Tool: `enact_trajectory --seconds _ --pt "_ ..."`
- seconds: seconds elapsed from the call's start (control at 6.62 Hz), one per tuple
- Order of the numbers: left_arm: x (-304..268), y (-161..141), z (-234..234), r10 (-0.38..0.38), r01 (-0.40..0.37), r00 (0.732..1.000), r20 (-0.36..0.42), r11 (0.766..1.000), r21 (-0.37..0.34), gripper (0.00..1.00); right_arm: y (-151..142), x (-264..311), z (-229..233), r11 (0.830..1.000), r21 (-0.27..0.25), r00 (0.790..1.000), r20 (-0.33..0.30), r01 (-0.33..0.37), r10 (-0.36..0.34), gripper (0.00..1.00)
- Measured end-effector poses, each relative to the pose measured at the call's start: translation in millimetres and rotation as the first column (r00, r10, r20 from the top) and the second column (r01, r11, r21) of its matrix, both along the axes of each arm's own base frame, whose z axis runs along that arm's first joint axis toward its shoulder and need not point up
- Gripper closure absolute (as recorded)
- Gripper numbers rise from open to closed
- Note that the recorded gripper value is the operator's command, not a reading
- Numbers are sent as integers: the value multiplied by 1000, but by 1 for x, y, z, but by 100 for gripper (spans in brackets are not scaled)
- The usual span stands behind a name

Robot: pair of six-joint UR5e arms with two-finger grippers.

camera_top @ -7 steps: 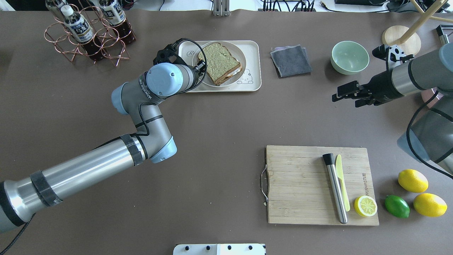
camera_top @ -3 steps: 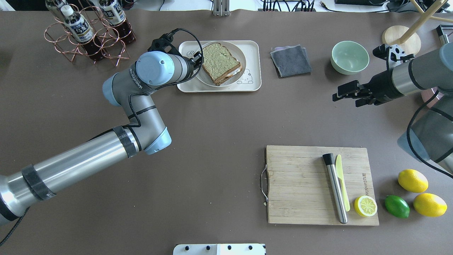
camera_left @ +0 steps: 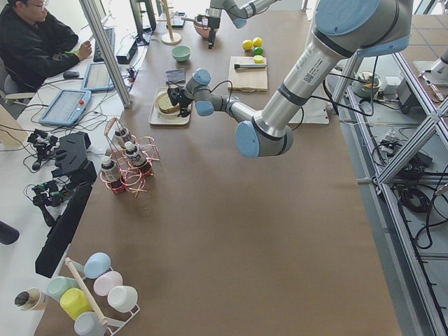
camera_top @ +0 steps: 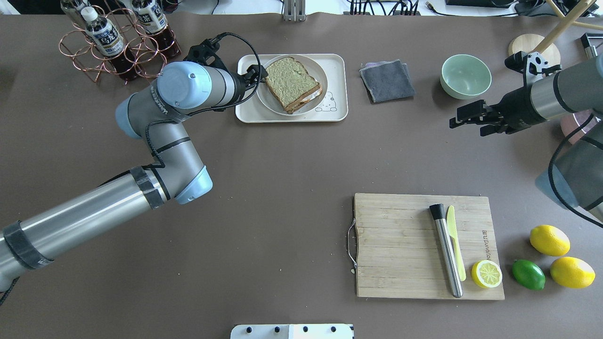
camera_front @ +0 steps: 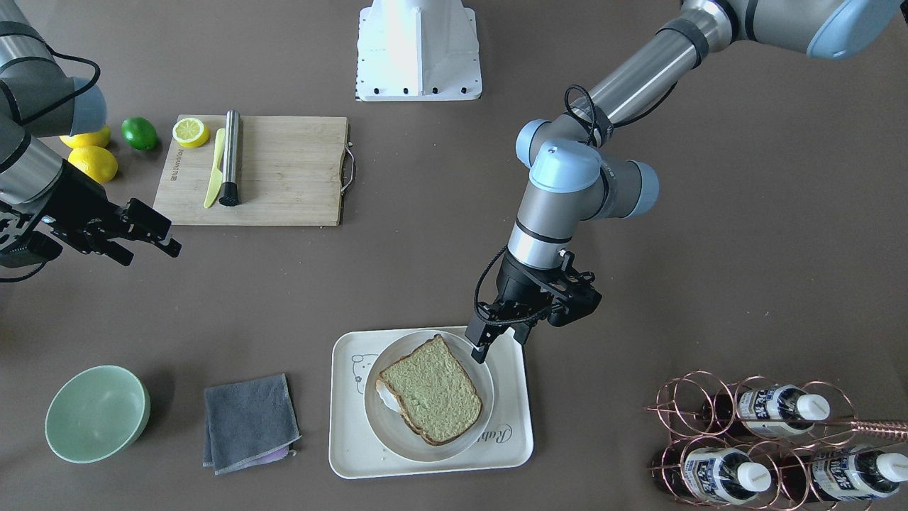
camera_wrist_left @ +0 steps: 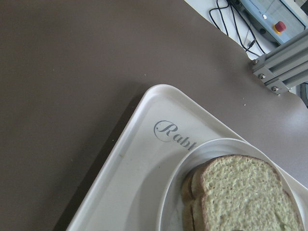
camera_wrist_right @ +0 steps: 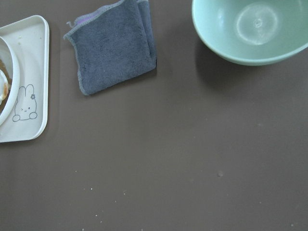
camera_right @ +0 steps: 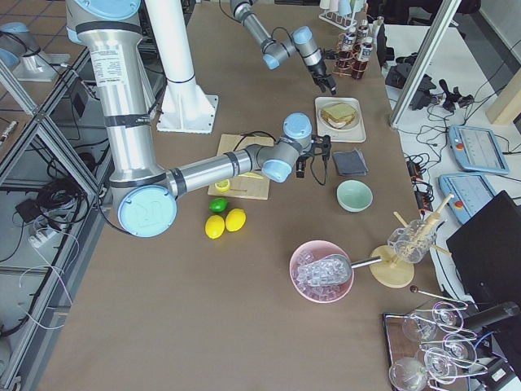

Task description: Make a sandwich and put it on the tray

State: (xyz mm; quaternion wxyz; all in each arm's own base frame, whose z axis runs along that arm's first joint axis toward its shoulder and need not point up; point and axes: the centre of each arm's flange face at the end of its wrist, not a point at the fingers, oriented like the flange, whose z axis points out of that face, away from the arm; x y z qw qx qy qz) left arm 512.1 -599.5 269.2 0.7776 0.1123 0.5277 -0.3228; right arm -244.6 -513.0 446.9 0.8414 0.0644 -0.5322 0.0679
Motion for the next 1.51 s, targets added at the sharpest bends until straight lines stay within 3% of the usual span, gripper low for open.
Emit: enact_trajectory --seconds 0.15,0.3,0.45,0.6,0.91,1.06,1.21,1.36,1.51 --pt "-37 3 5 60 -60 997 56 998 2 3 -11 21 10 1000 -5 1000 -26 -5 5 0" --pt "-89 11 6 111 -117 979 174 993 29 3 -24 50 22 1000 0 996 -86 3 -3 0" --pt "-147 19 5 149 -167 939 311 985 32 3 -39 87 40 999 17 983 -181 33 -29 0" --pt "-199 25 11 188 -218 883 430 976 21 3 -50 123 58 996 37 958 -280 78 -64 0" --pt "-316 24 69 307 -364 760 573 931 -18 3 -64 200 93 981 58 870 -472 188 -139 0" --pt "-379 21 110 376 -442 715 589 896 -37 3 -64 244 111 972 40 837 -518 230 -176 0" --pt "-443 17 151 428 -500 687 588 865 -46 3 -58 282 127 969 5 826 -523 246 -207 0" --pt "-499 13 188 475 -546 693 542 837 -35 3 -49 313 145 969 -32 840 -493 243 -227 0" --pt "-532 17 219 515 -577 725 458 816 -3 3 -40 341 174 970 -58 872 -427 238 -239 0"
